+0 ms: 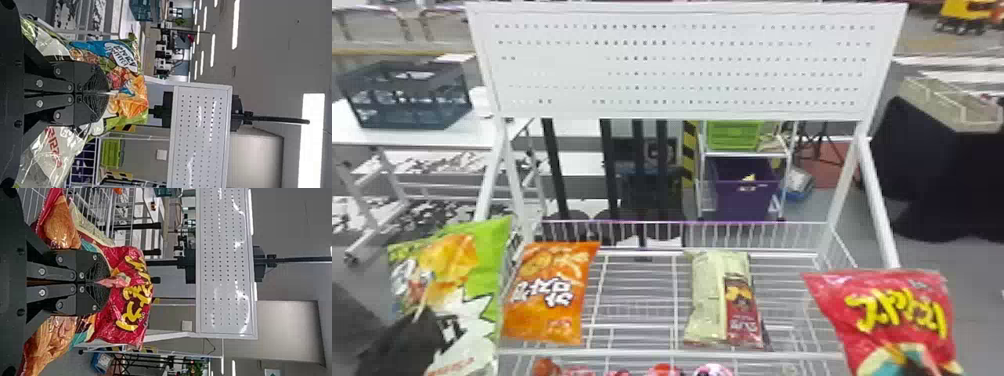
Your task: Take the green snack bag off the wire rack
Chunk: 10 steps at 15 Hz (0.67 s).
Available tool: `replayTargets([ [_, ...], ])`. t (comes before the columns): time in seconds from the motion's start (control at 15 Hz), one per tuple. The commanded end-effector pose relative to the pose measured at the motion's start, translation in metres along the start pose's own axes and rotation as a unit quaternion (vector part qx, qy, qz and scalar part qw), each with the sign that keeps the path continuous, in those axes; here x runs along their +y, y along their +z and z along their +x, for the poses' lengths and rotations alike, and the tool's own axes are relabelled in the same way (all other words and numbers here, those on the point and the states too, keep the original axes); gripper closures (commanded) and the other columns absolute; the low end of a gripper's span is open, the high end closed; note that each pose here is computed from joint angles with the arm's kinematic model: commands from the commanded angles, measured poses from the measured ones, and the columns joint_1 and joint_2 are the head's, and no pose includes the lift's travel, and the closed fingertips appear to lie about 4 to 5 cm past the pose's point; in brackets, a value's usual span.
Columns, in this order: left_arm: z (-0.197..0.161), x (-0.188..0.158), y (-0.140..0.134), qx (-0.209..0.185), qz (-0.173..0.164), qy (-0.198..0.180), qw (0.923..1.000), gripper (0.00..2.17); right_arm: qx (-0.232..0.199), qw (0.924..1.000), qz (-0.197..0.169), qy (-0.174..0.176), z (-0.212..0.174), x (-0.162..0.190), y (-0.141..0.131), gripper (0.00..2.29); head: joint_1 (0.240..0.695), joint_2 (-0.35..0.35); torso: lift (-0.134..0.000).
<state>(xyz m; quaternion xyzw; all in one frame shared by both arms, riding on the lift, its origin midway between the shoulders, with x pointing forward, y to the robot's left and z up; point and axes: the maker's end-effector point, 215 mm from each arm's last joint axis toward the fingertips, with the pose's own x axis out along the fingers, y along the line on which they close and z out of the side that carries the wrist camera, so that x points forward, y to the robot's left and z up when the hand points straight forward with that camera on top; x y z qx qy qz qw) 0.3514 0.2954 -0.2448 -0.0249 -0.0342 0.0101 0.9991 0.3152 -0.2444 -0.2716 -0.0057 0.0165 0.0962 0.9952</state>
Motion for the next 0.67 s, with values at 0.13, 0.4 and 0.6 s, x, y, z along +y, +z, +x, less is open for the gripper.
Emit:
replayTargets([
  [0.13, 0.0000, 0.0000, 0.0005, -0.001, -0.002, 0.001, 1.0000, 2.11, -0.001, 1.0000, -0.001, 0.000, -0.0007, 0.0003, 0.0019, 2.18, 0.499, 0.000, 0.000],
  [0.4, -0.0006, -0.0004, -0.0003, 0.000, -0.002, 0.002, 1.0000, 2.11, -0.001, 1.0000, -0.001, 0.000, -0.0005, 0.0000, 0.0016, 2.18, 0.499, 0.000, 0.000],
  [0.6, -0.0003, -0.0012, 0.0000, -0.001, -0.001, 0.001, 1.0000, 2.11, 0.000, 1.0000, -0.001, -0.001, -0.0006, -0.0002, 0.0008, 2.18, 0.499, 0.000, 0.000],
])
